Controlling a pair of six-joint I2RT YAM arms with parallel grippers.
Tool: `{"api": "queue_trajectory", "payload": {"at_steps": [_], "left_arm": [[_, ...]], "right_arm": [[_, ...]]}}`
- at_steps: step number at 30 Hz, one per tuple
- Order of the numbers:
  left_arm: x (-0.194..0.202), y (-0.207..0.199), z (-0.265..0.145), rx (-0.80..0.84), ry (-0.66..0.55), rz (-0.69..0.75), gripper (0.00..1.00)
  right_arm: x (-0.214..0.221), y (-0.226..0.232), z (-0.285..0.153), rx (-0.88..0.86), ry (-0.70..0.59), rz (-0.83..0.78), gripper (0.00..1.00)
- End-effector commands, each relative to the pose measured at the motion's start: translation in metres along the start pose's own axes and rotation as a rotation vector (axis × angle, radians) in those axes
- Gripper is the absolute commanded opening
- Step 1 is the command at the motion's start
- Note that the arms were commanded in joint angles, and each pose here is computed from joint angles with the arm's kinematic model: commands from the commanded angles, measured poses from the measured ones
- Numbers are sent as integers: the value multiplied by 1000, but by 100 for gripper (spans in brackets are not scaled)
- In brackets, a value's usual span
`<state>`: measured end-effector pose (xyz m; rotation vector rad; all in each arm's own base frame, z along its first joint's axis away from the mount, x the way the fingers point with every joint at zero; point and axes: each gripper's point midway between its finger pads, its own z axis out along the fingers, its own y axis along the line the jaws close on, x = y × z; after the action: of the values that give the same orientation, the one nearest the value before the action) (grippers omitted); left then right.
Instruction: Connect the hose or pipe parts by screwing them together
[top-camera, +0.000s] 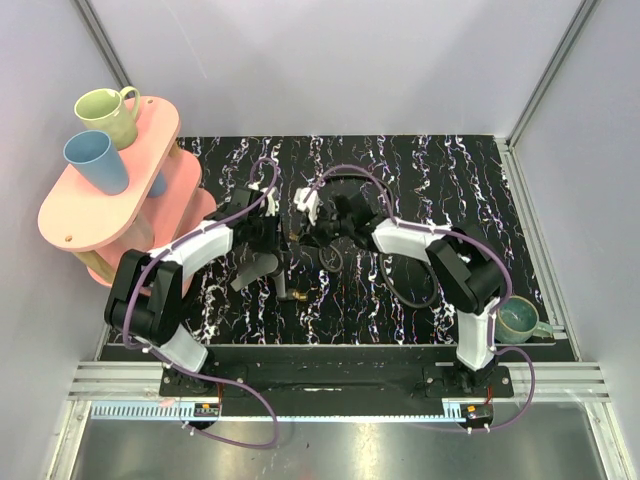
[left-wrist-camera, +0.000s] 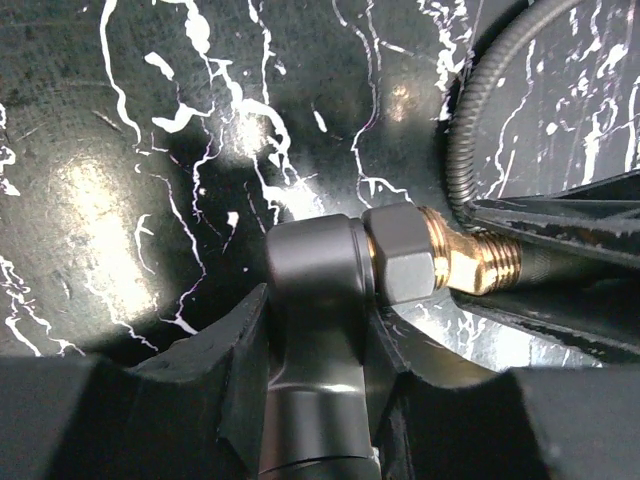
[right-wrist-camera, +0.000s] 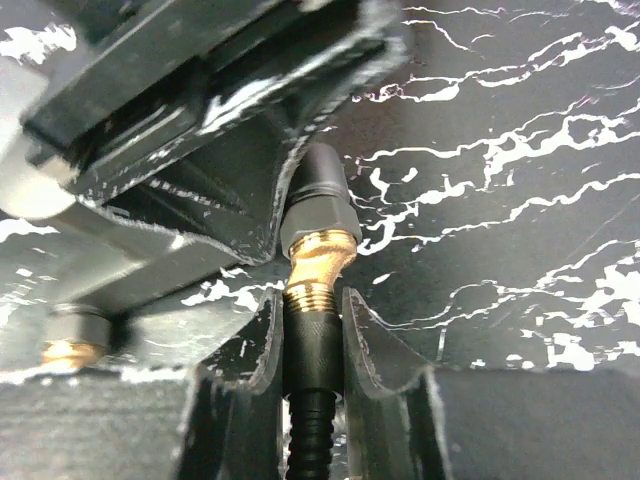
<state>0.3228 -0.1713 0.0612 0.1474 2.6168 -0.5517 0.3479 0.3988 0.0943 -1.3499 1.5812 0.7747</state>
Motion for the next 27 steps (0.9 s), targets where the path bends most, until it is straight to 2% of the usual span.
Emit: {"api": "queue_trajectory", "payload": {"at_steps": [1, 3, 7, 9, 10, 15, 16, 18, 20, 21, 22, 23, 24, 26, 27], "left_arm": [[-35, -32, -13, 89, -196, 62, 0], [-39, -31, -16, 80, -231, 62, 0], [-49, -31, -22, 71, -295, 71, 0], [-53, -29, -24, 56, -310, 74, 0], [-53, -28, -24, 53, -313, 77, 0], [-56, -28, -26, 49, -326, 84, 0], [-56, -29, -27, 52, -328, 87, 0], [-55, -29, -30, 46, -312, 97, 0], [-55, -28, -32, 44, -295, 115, 0], [-52, -29, -33, 54, -278, 118, 0], [-50, -26, -33, 52, -266, 113, 0], [-52, -26, -35, 55, -259, 110, 0], [-42, -25, -31, 63, -203, 98, 0], [-40, -26, -31, 71, -162, 99, 0], [-30, -23, -26, 61, -106, 86, 0]], "right_arm": [[-54, 2, -12, -146, -136, 313, 0], [-47, 9, -13, -180, -111, 398, 0], [-33, 15, -13, -197, -44, 728, 0], [-33, 13, -15, -238, -71, 842, 0], [-32, 17, -17, -260, -69, 950, 0], [-46, 13, -25, -251, -114, 1042, 0], [-47, 14, -26, -247, -113, 1053, 8], [-48, 10, -29, -218, -111, 1048, 16], [-52, 2, -34, -166, -119, 973, 37], [-48, 1, -36, -136, -96, 959, 44], [-50, -4, -38, -111, -105, 875, 48], [-57, -10, -43, -73, -121, 831, 56], [-58, -12, -47, -58, -117, 800, 60], [-73, -22, -57, -19, -147, 642, 74], [-75, -25, -60, -4, -151, 590, 78]]}}
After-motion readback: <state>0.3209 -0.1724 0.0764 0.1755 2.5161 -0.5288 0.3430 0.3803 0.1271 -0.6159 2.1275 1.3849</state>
